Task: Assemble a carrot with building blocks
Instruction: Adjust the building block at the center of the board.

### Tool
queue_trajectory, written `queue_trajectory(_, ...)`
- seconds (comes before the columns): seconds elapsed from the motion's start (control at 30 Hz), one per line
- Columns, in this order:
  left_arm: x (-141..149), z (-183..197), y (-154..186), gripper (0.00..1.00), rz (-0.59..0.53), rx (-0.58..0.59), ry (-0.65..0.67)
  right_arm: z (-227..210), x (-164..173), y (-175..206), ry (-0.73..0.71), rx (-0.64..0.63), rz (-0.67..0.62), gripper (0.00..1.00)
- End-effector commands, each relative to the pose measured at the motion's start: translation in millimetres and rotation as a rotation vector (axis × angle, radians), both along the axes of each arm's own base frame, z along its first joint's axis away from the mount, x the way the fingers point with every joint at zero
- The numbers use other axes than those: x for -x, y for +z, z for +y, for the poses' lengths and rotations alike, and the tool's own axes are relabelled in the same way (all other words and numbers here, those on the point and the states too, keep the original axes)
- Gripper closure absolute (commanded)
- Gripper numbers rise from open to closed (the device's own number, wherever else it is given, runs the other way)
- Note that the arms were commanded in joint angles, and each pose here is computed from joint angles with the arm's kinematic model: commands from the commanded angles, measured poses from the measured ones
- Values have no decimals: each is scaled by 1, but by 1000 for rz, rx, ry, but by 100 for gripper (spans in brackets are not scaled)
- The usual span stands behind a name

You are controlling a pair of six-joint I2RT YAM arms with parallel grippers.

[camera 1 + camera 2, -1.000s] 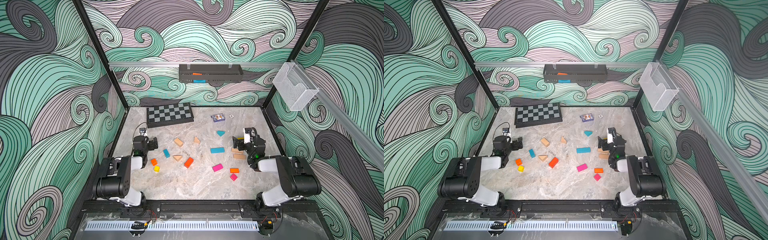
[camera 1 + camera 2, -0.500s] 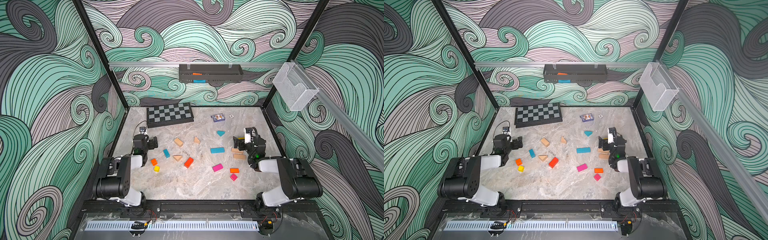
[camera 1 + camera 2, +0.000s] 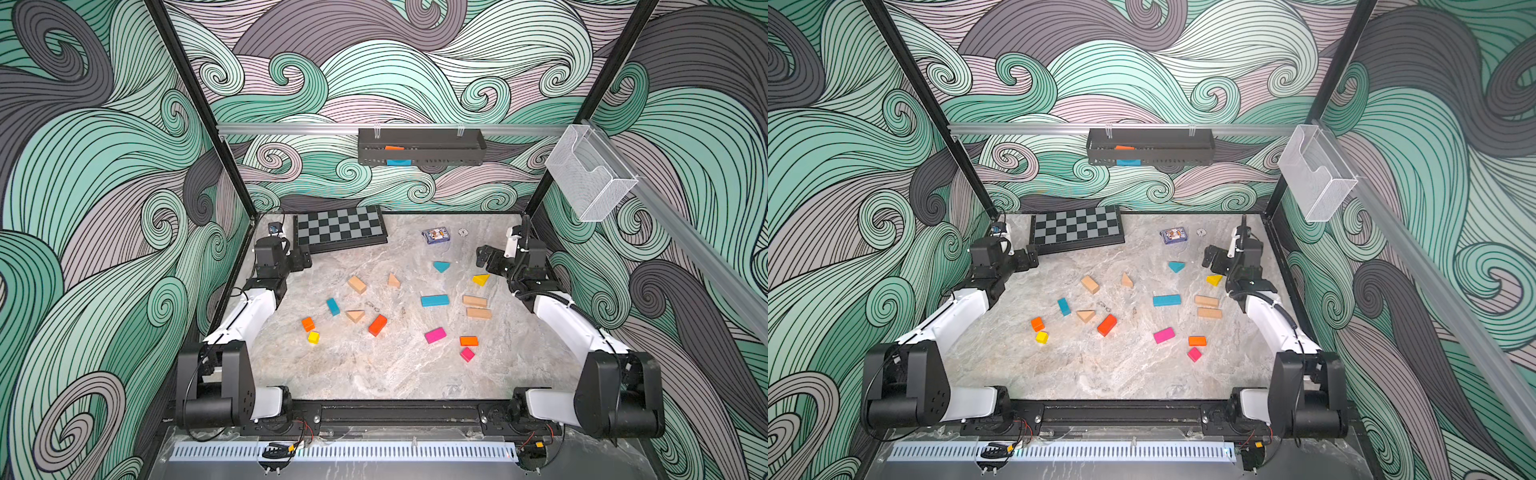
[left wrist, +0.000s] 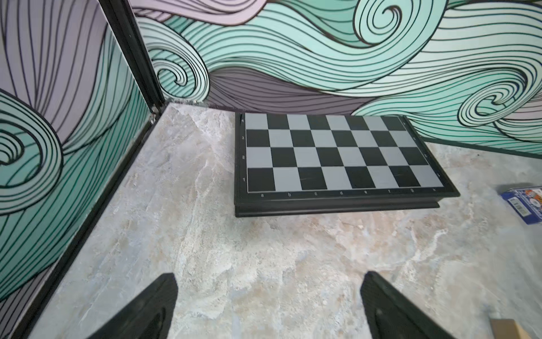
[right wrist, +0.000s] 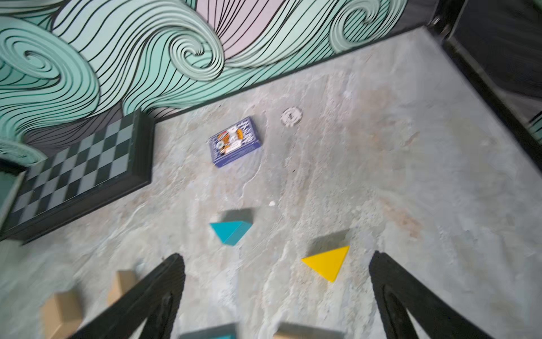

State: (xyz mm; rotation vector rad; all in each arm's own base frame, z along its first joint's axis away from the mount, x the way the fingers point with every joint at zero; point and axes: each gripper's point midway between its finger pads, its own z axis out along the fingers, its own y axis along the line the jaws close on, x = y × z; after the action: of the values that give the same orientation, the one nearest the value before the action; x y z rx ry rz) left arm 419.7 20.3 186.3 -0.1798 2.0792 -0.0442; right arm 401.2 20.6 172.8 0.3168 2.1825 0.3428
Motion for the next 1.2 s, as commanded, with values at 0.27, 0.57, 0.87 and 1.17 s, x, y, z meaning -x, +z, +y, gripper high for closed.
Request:
queue_trajectory(0.27, 9, -63, 45, 3, 172, 133, -145, 33, 30, -7, 126, -152, 324, 1)
queue_trajectory(0.57, 19, -99, 40, 5, 257, 184, -227, 49, 26, -41, 218, -14, 465, 12)
queue_trajectory(0.87, 54, -107, 51, 5, 243, 152, -279, 86, -12, -69, 334, 171, 499, 13)
queue_trajectory(1.17, 76, -113, 38, 6, 260, 170, -294, 95, -57, -91, 475, 359, 480, 18)
